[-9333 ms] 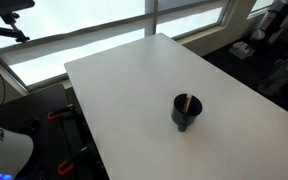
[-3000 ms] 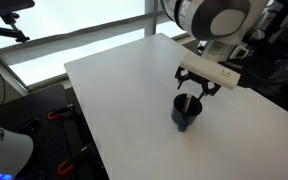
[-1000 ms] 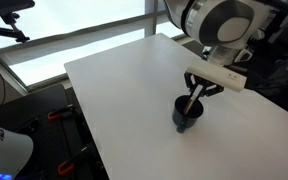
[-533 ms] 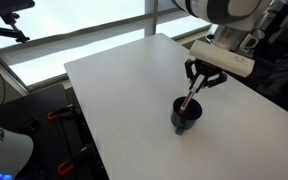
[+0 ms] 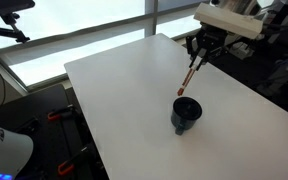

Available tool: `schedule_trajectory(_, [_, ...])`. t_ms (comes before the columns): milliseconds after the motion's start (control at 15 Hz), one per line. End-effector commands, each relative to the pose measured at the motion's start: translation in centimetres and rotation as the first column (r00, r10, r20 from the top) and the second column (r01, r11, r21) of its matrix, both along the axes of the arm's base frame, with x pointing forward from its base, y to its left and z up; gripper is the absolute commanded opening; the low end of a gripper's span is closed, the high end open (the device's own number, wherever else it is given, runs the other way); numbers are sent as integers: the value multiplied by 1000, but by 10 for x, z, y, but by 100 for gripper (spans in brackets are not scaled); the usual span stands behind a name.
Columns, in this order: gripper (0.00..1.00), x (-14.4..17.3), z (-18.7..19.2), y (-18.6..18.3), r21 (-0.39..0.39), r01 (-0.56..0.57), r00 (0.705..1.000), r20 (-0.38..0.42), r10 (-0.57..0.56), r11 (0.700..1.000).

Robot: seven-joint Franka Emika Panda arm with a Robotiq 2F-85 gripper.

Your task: Remove the marker from the mug cup

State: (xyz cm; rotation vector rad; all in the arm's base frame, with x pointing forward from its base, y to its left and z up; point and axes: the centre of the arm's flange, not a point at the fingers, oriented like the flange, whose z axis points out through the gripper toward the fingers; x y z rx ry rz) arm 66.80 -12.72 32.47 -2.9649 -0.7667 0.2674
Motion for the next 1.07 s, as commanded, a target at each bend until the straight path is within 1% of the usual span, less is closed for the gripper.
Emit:
schedule_trajectory(0, [5, 38, 8, 13, 66, -66, 998, -10, 67, 996])
schedule_trajectory(267, [5, 67, -3, 43, 93, -133, 989, -46, 137, 987])
schedule_trajectory(600, [5, 98, -39, 91, 111, -214, 967, -121, 227, 971])
schedule_trajectory(800, [5, 108, -69, 108, 111, -244, 950, -172, 260, 963])
schedule_trajectory(1000, [5, 111, -95, 114, 105, -256, 938, -211, 273, 961])
